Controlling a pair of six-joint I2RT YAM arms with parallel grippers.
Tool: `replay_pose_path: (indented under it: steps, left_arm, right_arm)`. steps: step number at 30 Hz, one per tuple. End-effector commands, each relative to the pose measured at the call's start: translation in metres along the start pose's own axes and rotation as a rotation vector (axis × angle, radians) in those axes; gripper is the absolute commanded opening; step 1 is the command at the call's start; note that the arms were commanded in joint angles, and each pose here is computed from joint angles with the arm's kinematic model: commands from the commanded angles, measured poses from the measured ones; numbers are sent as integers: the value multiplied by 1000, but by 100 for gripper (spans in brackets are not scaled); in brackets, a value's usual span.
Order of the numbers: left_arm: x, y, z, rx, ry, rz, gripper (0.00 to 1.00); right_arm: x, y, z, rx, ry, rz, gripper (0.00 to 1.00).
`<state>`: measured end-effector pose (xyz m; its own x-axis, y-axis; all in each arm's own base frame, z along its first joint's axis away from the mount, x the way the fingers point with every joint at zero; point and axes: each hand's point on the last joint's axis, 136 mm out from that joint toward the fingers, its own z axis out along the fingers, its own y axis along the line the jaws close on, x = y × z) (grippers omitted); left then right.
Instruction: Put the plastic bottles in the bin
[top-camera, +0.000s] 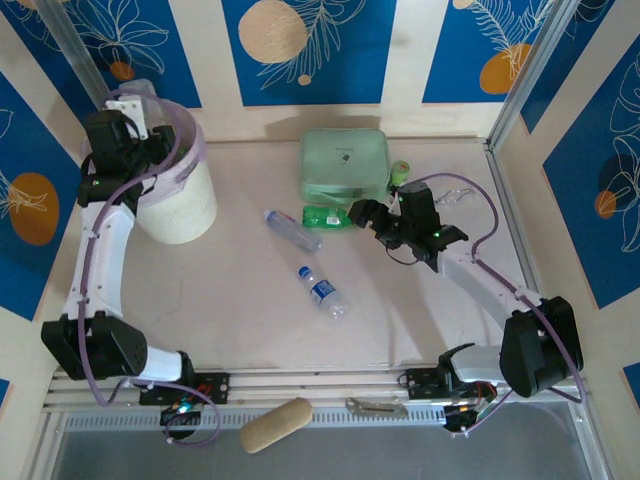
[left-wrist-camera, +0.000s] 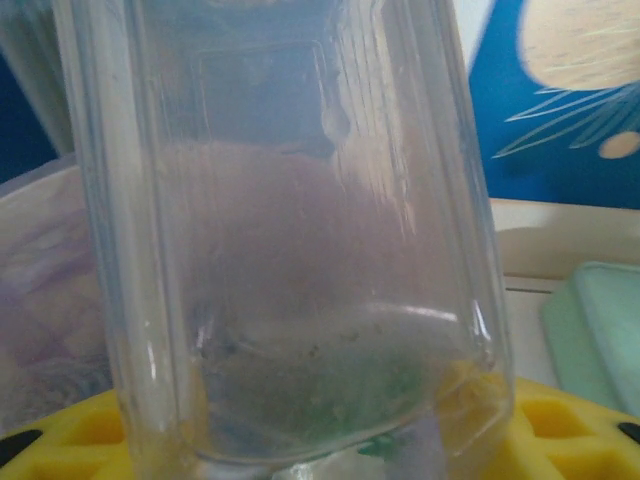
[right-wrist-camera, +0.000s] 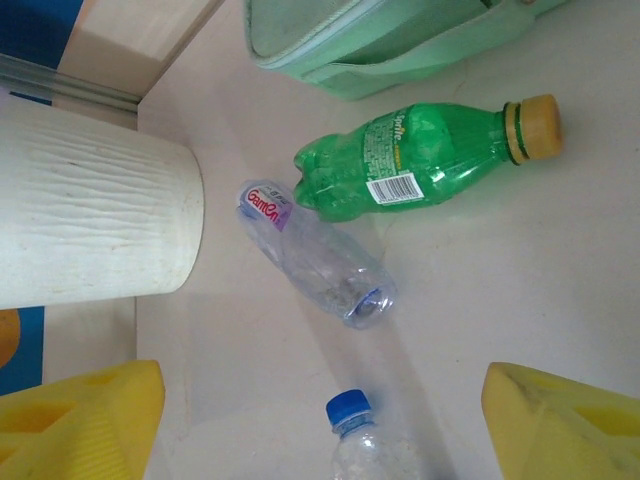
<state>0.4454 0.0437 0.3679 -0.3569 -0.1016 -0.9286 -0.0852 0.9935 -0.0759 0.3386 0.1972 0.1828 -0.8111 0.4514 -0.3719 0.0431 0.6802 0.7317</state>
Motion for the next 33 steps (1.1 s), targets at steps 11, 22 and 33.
replay_pose_path:
  steps: [11, 22, 33]
  left_arm:
    - [14, 38, 33, -37, 84, -121, 66]
    - [0, 28, 8, -6, 36, -179, 99]
    - [38, -71, -52, 292, 13, -263, 99]
  right_arm:
    - [10, 15, 1, -2, 61, -82, 84]
    - [23, 25, 14, 15, 127, -167, 84]
    - [77, 28, 31, 151, 310, -452, 84]
